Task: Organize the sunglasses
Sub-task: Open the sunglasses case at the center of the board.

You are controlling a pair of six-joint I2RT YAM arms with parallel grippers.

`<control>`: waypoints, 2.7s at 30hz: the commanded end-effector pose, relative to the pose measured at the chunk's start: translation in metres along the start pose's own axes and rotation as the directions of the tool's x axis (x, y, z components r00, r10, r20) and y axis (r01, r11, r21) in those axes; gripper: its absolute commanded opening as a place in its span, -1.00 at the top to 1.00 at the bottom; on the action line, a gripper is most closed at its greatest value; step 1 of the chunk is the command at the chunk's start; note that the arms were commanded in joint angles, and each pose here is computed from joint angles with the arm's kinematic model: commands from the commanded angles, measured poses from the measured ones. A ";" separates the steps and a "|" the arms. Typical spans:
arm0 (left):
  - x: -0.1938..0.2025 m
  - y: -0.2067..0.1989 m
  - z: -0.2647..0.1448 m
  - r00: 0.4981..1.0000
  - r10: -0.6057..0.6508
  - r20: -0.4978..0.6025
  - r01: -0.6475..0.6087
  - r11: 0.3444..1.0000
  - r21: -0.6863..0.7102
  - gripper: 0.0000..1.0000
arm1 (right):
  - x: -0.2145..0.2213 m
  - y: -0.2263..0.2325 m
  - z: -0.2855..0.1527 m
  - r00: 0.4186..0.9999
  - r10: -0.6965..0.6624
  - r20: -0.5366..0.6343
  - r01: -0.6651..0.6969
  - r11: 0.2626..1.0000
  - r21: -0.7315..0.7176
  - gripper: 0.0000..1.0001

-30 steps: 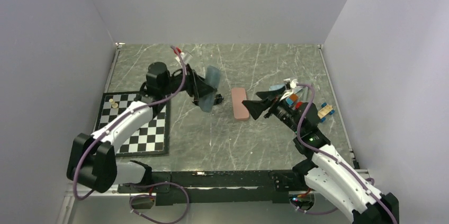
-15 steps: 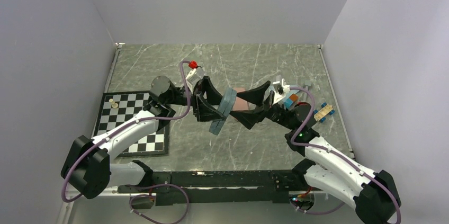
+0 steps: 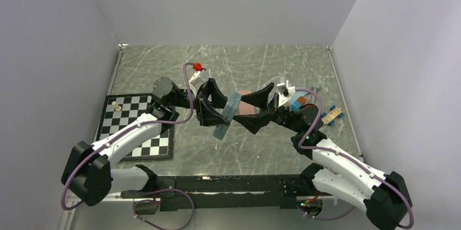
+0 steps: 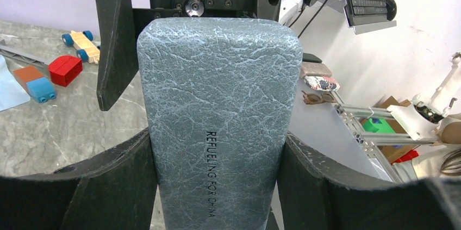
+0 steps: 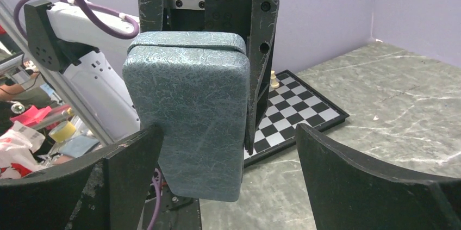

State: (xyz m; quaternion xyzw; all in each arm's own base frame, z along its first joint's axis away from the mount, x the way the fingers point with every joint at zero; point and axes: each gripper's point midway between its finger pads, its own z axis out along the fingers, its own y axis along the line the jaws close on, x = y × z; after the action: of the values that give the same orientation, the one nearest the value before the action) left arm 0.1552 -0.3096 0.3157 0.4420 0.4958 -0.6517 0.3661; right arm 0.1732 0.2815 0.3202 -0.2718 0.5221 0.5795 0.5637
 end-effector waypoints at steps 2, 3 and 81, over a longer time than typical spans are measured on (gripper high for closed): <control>-0.011 0.022 0.019 0.998 0.013 0.058 -0.007 0.995 -0.101 1.00 | -0.016 0.041 0.006 1.000 -0.011 0.027 0.015 0.989 -0.149 -0.99; -0.011 0.023 0.019 0.998 0.010 0.055 -0.004 0.995 -0.103 1.00 | -0.017 0.042 0.005 0.999 -0.014 0.032 0.018 0.989 -0.146 -0.99; 0.019 0.114 -0.032 0.988 -0.147 -0.051 0.030 0.502 -0.864 1.00 | 0.004 -0.091 -0.008 0.974 0.189 -0.123 -0.070 0.772 0.632 1.00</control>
State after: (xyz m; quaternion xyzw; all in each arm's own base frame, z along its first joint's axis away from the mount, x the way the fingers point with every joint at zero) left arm 0.2459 -0.3065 0.2445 0.2520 0.7788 -0.3667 0.4421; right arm 0.2477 0.2515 0.2547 -0.1076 0.7727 0.3705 0.5041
